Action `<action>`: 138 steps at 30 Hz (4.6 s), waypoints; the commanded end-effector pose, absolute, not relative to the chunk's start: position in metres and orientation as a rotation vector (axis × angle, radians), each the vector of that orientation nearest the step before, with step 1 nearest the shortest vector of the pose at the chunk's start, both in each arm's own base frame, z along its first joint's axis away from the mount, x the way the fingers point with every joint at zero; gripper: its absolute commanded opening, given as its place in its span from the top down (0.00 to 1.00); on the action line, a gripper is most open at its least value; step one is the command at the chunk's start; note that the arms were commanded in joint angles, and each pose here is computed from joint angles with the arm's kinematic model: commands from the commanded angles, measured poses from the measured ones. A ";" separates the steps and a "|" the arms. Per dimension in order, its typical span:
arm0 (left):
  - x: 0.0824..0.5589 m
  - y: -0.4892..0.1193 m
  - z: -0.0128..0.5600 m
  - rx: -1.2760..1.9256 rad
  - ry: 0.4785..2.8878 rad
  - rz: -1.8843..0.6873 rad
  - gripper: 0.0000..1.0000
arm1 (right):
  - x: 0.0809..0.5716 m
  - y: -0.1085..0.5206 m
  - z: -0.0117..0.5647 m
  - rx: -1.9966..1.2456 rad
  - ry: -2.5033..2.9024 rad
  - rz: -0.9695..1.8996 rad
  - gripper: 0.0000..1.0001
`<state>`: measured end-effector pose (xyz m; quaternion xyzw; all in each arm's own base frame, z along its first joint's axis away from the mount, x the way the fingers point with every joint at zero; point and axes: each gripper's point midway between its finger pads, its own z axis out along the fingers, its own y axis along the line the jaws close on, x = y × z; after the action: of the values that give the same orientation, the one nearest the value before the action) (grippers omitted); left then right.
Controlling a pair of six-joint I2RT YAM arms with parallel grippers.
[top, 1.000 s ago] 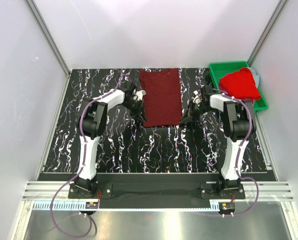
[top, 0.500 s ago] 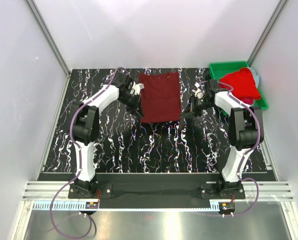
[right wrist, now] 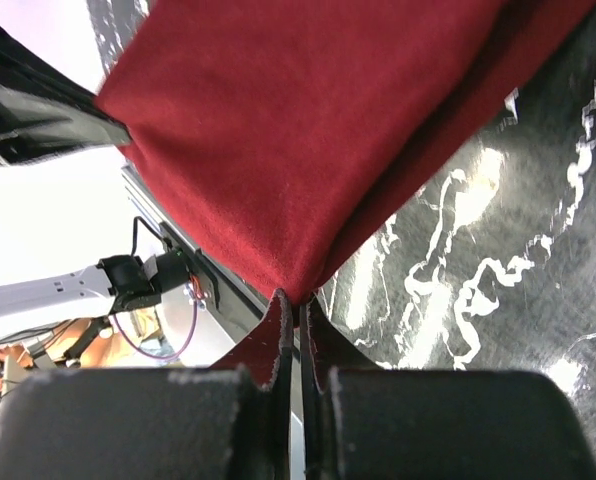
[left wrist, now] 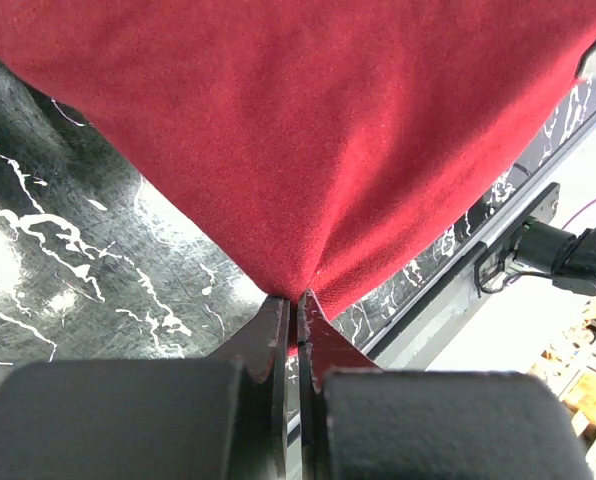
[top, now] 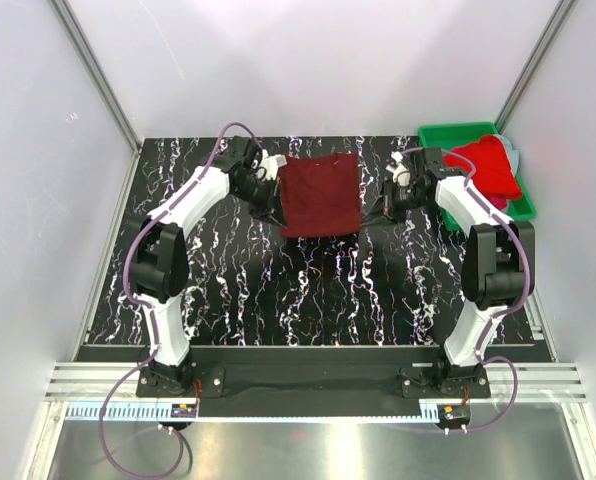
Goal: Fold and stack the t-shirts
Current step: Fold the tshirt
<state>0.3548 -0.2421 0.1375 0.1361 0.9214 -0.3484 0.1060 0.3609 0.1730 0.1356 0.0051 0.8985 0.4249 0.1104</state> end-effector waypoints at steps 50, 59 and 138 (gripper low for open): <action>0.495 -0.229 0.147 0.357 2.469 -0.884 1.00 | 0.523 0.188 0.183 -0.069 2.311 1.218 1.00; 0.553 -0.217 0.160 0.323 2.329 -0.809 1.00 | 0.568 0.192 0.169 -0.050 2.257 1.219 1.00; 0.711 -0.237 0.193 0.134 1.657 -0.581 0.15 | 0.541 0.262 0.093 -0.131 2.417 1.277 0.25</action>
<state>0.6907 -0.2625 0.1156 0.0535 0.7828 -0.2950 0.5453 0.5459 0.2579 0.0572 -0.0218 0.8690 0.4609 0.1785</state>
